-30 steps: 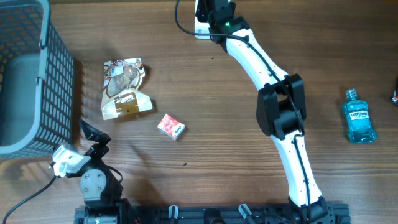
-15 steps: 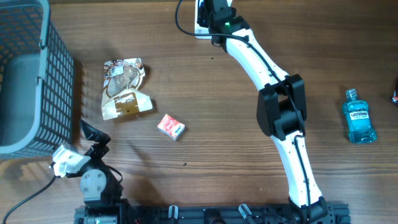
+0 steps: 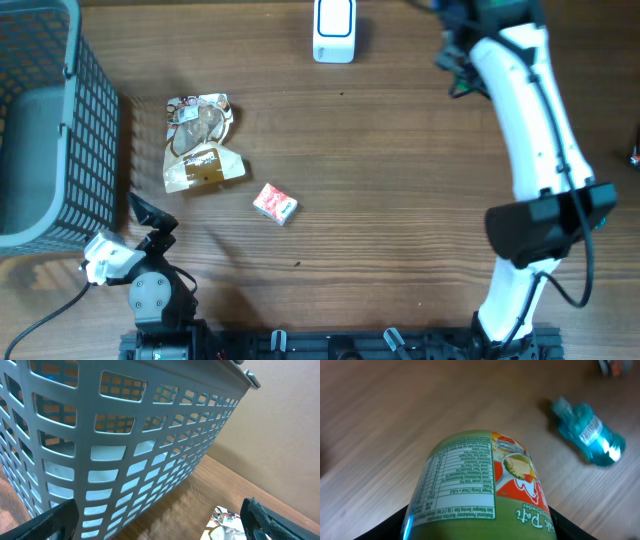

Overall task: Scan the item barcode
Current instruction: 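Carry the jar to the right and place it beside the bottle, then swing the right gripper over the Kleenex tissue pack and grasp it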

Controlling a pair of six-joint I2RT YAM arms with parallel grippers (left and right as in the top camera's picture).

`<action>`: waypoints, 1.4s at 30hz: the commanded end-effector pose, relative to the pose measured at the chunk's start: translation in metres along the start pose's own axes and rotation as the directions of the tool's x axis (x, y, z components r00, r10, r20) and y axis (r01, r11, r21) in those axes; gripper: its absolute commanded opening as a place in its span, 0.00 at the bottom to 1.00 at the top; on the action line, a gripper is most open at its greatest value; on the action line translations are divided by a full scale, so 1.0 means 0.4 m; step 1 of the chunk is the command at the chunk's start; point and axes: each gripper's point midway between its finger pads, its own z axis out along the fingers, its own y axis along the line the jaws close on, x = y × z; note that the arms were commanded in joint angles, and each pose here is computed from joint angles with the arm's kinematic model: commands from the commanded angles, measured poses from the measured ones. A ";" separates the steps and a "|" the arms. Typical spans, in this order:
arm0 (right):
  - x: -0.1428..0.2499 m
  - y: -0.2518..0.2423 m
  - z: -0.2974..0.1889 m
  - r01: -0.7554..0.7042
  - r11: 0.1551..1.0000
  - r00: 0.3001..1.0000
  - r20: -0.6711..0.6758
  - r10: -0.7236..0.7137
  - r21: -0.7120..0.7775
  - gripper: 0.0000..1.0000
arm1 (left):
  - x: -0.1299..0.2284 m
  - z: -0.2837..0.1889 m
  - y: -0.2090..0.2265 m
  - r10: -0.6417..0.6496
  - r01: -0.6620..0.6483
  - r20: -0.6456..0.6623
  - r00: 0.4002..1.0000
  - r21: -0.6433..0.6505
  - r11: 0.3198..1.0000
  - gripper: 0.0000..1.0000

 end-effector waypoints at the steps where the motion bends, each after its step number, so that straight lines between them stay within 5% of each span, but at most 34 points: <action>1: -0.006 -0.079 0.120 -0.232 0.968 0.961 -0.129 0.243 0.095 0.56 | -0.001 0.000 0.006 0.001 -0.001 0.003 1.000 -0.010 1.000 1.00; 8: -0.123 -0.275 0.381 -0.533 0.829 0.818 -0.146 0.556 0.169 0.59 | -0.001 0.000 0.006 0.001 -0.001 0.003 1.000 -0.011 1.000 1.00; 18: -0.065 -0.522 0.744 -0.748 0.601 0.551 -0.242 0.799 0.280 0.60 | -0.001 0.000 0.006 0.001 -0.001 0.003 1.000 -0.010 1.000 1.00; 22: -0.078 -0.576 0.760 -0.756 0.592 0.543 -0.237 0.806 0.281 1.00 | -0.001 0.000 0.006 0.001 -0.001 0.003 1.000 -0.011 1.000 1.00; 28: -0.264 -0.636 0.538 -0.761 0.636 0.610 -0.193 0.769 0.129 1.00 | -0.001 0.000 0.006 0.001 -0.001 0.003 1.000 -0.011 1.000 1.00; 33: -0.401 -0.584 0.088 -0.697 0.695 0.709 -0.023 0.705 -0.176 1.00 | -0.001 0.000 0.006 0.001 -0.001 0.003 1.000 -0.010 1.000 1.00; 37: -0.251 -0.349 -0.074 -0.596 0.765 0.802 -0.129 0.584 -0.245 1.00 | -0.001 0.000 0.006 0.001 -0.001 0.003 1.000 -0.011 1.000 1.00; 42: 0.100 0.017 -0.141 -0.468 0.858 0.839 -0.412 0.357 -0.210 1.00 | -0.001 0.000 0.006 0.001 -0.001 0.003 1.000 -0.011 1.000 1.00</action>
